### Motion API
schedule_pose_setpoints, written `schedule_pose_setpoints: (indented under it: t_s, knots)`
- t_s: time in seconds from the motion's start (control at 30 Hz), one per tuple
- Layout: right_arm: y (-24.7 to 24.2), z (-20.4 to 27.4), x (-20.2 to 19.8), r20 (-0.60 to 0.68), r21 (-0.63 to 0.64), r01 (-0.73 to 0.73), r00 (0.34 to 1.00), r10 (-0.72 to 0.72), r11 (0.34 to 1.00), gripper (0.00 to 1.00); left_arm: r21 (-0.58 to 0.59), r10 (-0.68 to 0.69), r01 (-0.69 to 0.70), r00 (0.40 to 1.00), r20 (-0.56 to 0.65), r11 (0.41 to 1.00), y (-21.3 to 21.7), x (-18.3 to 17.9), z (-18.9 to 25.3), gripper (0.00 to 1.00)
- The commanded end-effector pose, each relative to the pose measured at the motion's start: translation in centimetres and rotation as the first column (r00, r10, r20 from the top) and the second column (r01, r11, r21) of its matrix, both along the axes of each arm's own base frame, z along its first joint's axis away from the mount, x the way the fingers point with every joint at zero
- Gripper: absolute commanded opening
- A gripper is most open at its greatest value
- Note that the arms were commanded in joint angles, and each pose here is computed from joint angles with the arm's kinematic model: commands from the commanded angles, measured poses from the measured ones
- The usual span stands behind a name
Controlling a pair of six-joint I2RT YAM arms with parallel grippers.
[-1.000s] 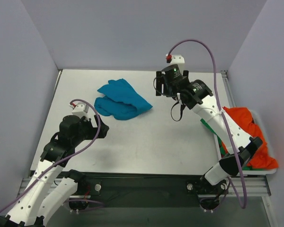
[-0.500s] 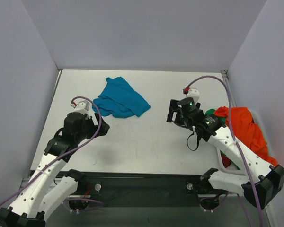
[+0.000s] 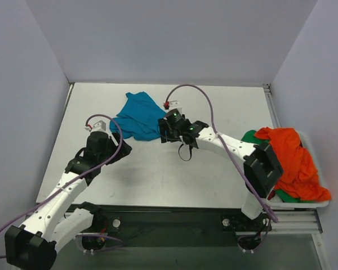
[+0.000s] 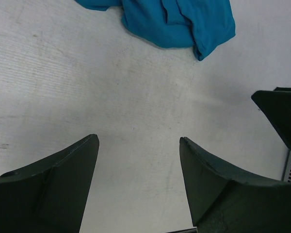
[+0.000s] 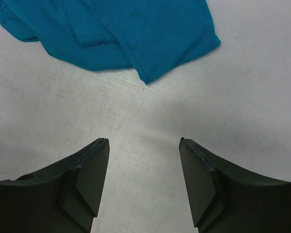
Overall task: Fold and stack the t-shirts
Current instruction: Move the tshirt to the center of the board
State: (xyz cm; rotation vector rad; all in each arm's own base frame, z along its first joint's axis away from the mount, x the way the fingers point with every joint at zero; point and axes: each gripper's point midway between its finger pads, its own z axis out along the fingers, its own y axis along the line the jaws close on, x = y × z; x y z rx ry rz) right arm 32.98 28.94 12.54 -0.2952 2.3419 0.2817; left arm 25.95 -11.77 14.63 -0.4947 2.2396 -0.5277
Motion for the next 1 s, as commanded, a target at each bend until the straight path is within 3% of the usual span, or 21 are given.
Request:
schedule_pose_setpoints:
  t_s: [0.0,0.17,0.4,0.57,0.67,0.77,0.9,0.97]
  knots:
    - [3.0,0.5,3.7,0.103,-0.045,-0.091,0.990,0.096,0.995,0.58,-0.049,0.067,-0.063,0.994,0.087,0.997,0.4,1.7,2.5,0.78]
    - [5.6,-2.2,6.7,0.095,-0.098,-0.139,0.984,0.148,0.985,0.49,-0.023,0.085,-0.083,0.991,0.101,0.996,1.7,1.2,3.5,0.78]
    - [7.3,-6.2,8.1,0.035,-0.135,-0.144,0.988,0.150,0.980,0.46,0.003,0.084,-0.084,0.992,0.099,0.996,2.6,1.0,4.0,0.78]
    - [6.6,-8.5,8.6,0.016,-0.190,-0.108,0.993,0.113,0.976,0.46,-0.012,0.082,-0.081,0.992,0.098,0.997,2.5,1.3,3.8,0.78]
    - [5.3,-9.2,9.0,0.022,-0.237,-0.054,0.998,0.061,0.970,0.41,-0.029,0.077,-0.075,0.993,0.084,0.997,2.1,1.5,3.3,0.79]
    - [4.3,-9.6,8.9,0.015,-0.245,-0.028,0.999,0.033,0.969,0.29,-0.062,0.076,-0.071,0.994,0.082,0.996,1.6,2.0,2.8,0.78]
    - [3.6,-8.1,8.1,0.003,-0.196,0.015,1.000,-0.015,0.980,0.00,-0.108,0.099,-0.095,0.994,0.034,0.990,1.0,2.3,0.3,0.76]
    - [2.9,-6.4,6.9,-0.008,-0.158,0.025,1.000,-0.027,0.987,0.00,-0.127,0.107,-0.102,0.994,0.035,0.987,0.7,2.7,-0.3,0.75]
